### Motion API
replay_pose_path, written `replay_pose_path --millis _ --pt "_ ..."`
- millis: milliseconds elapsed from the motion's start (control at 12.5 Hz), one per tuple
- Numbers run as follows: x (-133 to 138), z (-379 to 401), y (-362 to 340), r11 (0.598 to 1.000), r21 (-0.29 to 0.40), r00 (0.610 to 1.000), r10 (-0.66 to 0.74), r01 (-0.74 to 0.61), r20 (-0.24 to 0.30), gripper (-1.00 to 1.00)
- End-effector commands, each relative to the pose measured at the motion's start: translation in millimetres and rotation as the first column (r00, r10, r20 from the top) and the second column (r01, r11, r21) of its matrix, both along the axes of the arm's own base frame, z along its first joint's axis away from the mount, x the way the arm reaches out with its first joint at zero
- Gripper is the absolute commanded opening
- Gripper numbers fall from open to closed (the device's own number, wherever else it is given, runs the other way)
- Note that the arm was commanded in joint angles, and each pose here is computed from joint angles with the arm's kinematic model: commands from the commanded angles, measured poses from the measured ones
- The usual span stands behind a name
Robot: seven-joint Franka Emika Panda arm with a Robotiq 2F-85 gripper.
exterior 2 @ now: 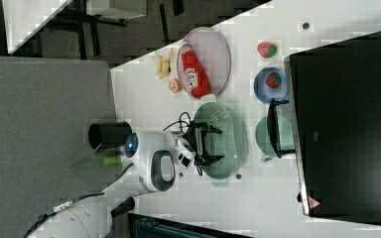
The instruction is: Drag strainer right to left.
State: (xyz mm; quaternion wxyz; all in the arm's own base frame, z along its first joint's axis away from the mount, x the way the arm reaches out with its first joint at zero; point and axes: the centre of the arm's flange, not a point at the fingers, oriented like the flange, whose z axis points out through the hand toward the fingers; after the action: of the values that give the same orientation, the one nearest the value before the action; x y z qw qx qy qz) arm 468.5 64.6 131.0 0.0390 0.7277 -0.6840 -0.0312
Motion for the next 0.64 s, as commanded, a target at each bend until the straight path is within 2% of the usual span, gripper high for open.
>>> replay_pose_path --millis 80,640 --pt "5 14 57 1.0 0.004 0.999 -0.01 0.01 0.047 1.0" --pt "4 10 134 0.999 0.049 0.999 -0.007 0.004 0.052 1.0"
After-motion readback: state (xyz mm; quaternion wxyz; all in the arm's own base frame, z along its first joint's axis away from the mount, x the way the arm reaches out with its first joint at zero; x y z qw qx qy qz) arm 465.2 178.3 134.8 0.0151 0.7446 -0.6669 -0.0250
